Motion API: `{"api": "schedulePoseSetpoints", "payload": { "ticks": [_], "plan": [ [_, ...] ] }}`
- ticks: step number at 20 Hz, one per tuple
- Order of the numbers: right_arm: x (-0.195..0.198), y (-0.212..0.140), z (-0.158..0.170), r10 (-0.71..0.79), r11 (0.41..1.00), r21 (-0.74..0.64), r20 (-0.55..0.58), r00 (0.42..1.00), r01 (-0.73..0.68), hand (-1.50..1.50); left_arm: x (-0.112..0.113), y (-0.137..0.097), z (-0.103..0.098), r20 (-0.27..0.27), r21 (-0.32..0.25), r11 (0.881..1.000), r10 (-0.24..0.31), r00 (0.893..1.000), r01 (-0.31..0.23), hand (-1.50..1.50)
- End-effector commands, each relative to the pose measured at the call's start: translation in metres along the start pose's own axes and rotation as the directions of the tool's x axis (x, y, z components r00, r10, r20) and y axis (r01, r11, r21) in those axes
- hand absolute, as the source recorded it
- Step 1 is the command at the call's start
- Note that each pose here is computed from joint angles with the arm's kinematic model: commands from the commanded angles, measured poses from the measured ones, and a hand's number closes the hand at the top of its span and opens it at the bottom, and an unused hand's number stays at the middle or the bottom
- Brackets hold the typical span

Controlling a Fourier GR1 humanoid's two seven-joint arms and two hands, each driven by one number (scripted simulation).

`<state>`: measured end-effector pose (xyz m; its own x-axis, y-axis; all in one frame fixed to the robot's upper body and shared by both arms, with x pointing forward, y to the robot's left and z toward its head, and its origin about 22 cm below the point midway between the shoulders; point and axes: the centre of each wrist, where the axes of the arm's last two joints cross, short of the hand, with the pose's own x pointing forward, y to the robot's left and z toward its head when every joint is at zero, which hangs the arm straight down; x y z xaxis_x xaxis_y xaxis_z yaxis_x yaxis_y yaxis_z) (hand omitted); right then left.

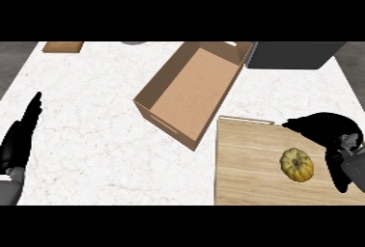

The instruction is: Pick the squash from the tray and place it in the cardboard box

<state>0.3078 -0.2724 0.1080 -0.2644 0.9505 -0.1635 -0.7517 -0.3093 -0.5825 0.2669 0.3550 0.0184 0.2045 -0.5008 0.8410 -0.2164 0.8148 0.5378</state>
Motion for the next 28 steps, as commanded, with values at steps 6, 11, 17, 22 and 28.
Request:
{"api": "schedulePoseSetpoints", "payload": {
  "ticks": [6,11,17,22,28],
  "plan": [
    [0.035,-0.003,-0.036,0.02,0.999,0.026,-0.004,1.0,-0.02,-1.5,-0.003,-0.003,0.002,-0.004,0.003,1.0,-0.007,1.0,0.007,0.0],
    [0.024,-0.001,-0.033,0.039,0.999,0.036,-0.005,0.999,-0.039,-1.5,-0.003,0.002,0.001,-0.011,0.029,1.0,0.002,1.0,-0.001,0.0],
    [0.031,0.003,-0.034,0.004,0.999,0.042,0.074,0.997,-0.007,-1.5,-0.001,0.0,-0.011,-0.015,0.006,1.0,0.003,1.0,-0.003,0.0],
    [0.055,0.012,-0.019,0.019,0.999,0.039,0.128,0.992,-0.025,-1.5,-0.004,0.008,0.001,-0.029,0.005,1.0,-0.004,1.0,0.004,0.0],
    [0.076,0.027,-0.034,0.058,0.993,0.097,0.036,0.998,-0.061,-1.5,-0.019,0.021,0.018,-0.022,0.014,1.0,-0.024,0.999,0.025,0.0]
  ]
}}
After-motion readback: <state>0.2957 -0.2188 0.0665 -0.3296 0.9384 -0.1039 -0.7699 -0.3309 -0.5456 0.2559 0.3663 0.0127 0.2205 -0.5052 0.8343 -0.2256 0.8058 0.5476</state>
